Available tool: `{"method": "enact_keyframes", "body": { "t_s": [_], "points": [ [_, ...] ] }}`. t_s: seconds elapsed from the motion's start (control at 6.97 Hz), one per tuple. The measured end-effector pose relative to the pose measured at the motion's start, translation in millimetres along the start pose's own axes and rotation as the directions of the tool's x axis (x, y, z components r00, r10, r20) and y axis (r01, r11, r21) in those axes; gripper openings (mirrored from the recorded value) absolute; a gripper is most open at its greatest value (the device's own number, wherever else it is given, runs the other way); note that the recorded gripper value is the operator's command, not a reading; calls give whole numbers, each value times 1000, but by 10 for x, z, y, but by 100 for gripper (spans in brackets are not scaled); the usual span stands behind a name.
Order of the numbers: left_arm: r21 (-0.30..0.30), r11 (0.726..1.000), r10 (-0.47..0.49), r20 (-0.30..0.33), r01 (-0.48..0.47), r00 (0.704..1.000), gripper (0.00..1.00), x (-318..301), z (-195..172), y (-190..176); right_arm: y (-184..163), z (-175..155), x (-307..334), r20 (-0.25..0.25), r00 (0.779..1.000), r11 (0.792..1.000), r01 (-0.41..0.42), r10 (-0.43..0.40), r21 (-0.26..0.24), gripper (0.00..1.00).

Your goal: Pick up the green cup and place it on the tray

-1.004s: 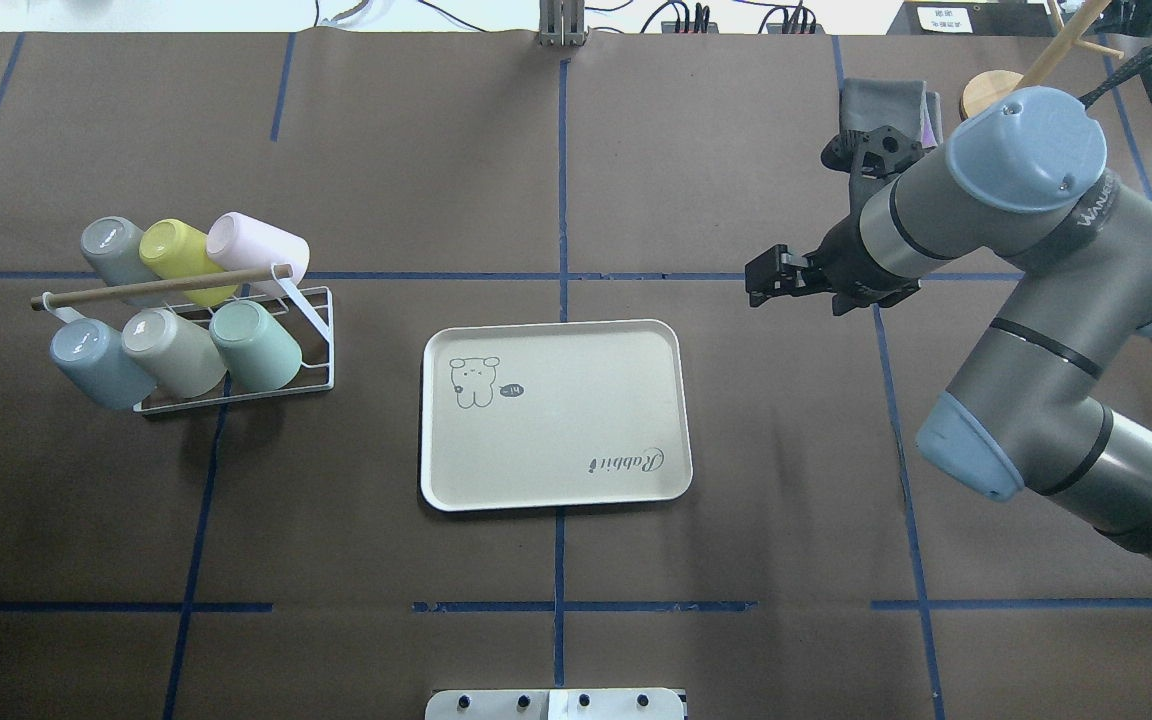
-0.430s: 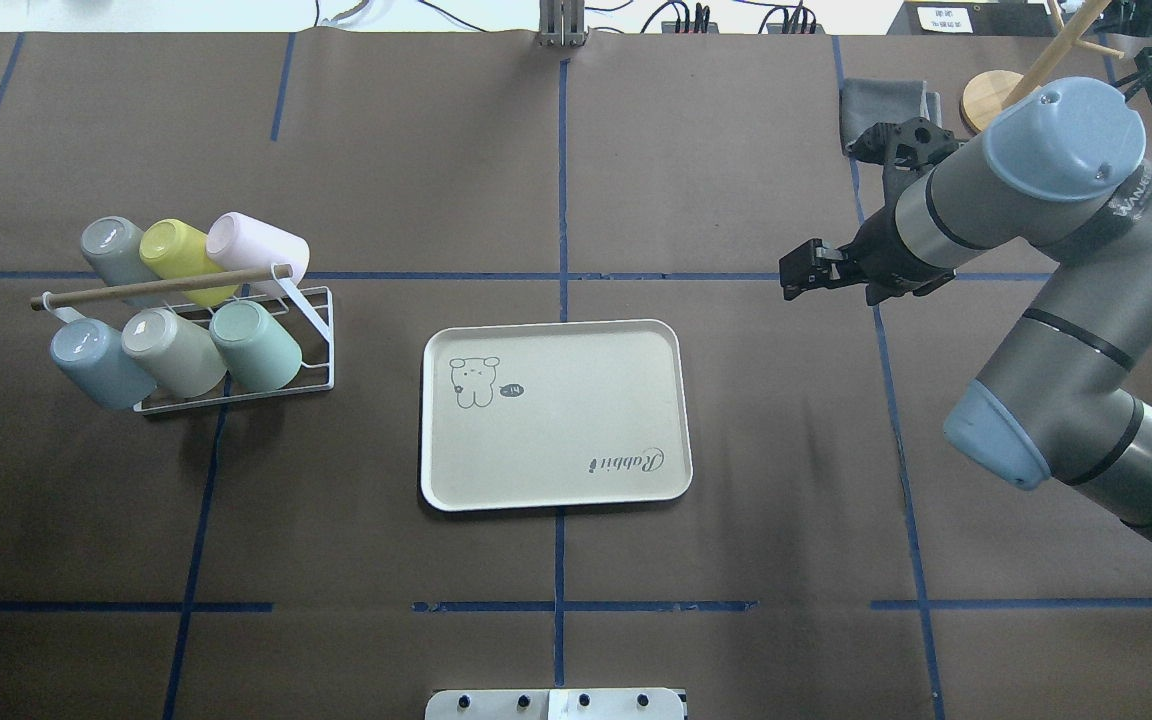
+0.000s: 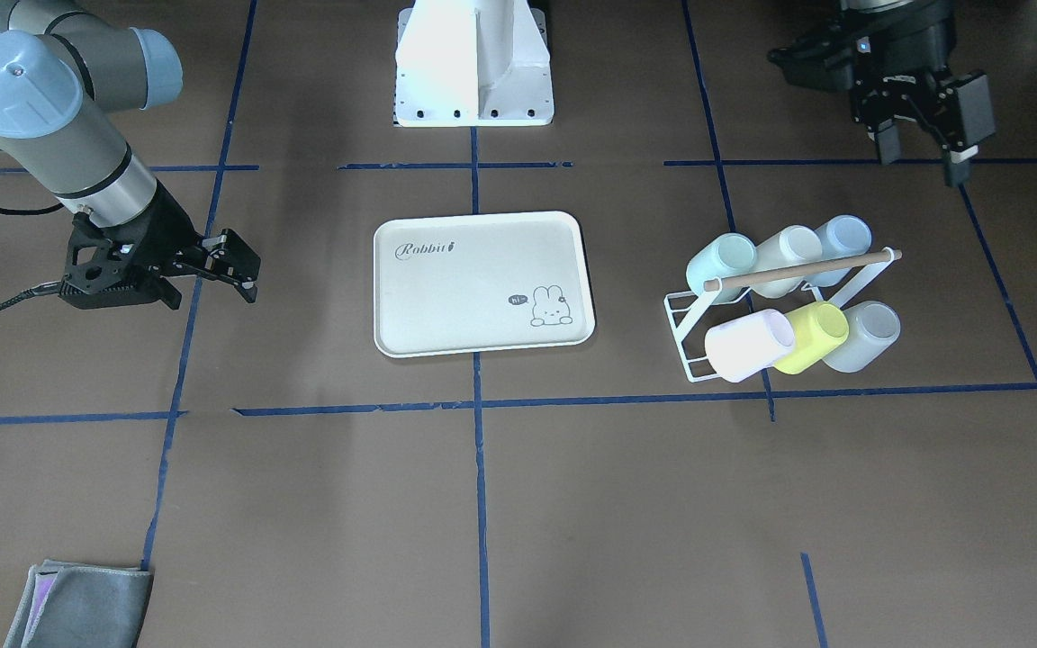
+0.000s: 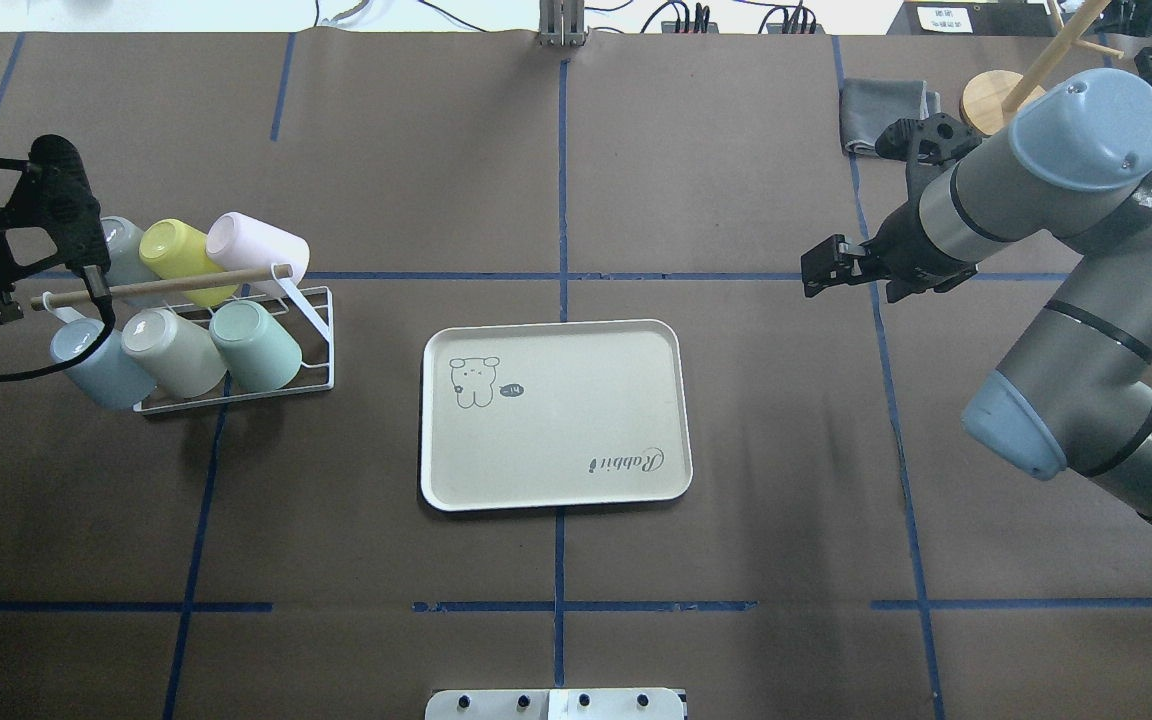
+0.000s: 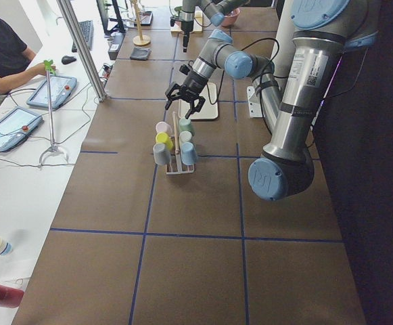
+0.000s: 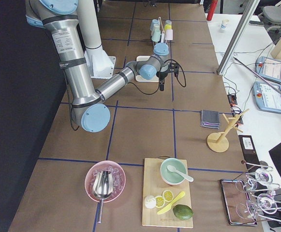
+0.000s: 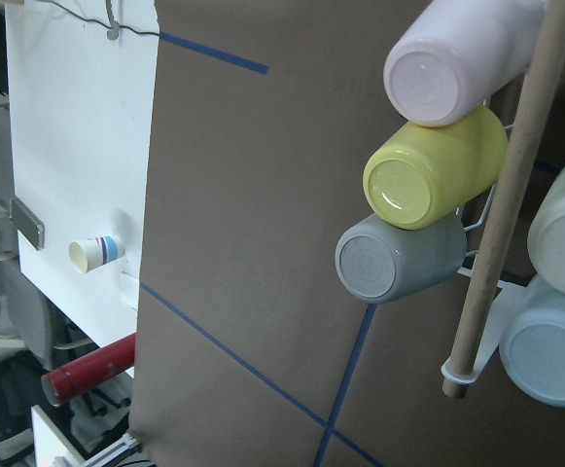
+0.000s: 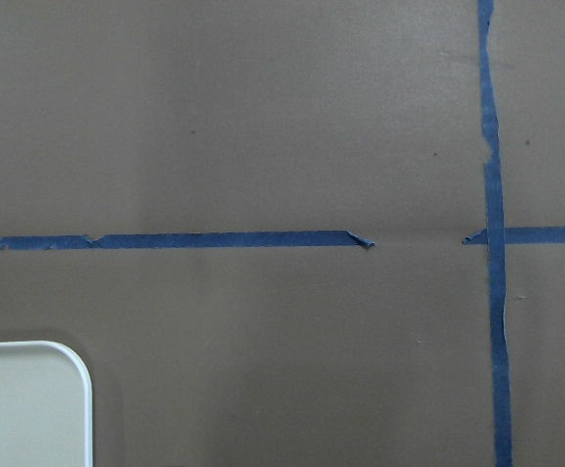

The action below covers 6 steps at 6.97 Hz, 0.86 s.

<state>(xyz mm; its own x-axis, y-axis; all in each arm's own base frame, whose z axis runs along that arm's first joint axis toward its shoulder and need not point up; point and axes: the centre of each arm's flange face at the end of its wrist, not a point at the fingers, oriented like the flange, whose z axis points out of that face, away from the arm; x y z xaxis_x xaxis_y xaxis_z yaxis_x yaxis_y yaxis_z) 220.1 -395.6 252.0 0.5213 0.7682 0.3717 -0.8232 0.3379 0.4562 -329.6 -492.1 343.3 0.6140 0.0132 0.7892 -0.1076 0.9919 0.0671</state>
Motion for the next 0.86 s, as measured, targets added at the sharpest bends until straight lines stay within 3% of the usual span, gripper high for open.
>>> {"method": "enact_keyframes", "body": {
  "t_s": [0.29, 0.43, 0.72, 0.86],
  "points": [
    [13, 997, 73, 61, -74, 995, 100, 178, -129, -198, -8, -2, 63, -3, 1000, 1000, -8, 8, -3, 100],
    [-30, 978, 211, 137, -208, 968, 100, 445, -172, -368, -2, 8, 98, -7, 1000, 1000, -12, 12, -6, 100],
    [-125, 885, 465, 224, -448, 856, 100, 834, -274, -593, 15, 33, 162, -14, 1000, 1000, -16, 16, -11, 100],
    [-152, 814, 580, 248, -560, 776, 100, 1054, -335, -704, 19, 42, 179, -16, 1000, 1000, -17, 17, -12, 100]
  ]
}}
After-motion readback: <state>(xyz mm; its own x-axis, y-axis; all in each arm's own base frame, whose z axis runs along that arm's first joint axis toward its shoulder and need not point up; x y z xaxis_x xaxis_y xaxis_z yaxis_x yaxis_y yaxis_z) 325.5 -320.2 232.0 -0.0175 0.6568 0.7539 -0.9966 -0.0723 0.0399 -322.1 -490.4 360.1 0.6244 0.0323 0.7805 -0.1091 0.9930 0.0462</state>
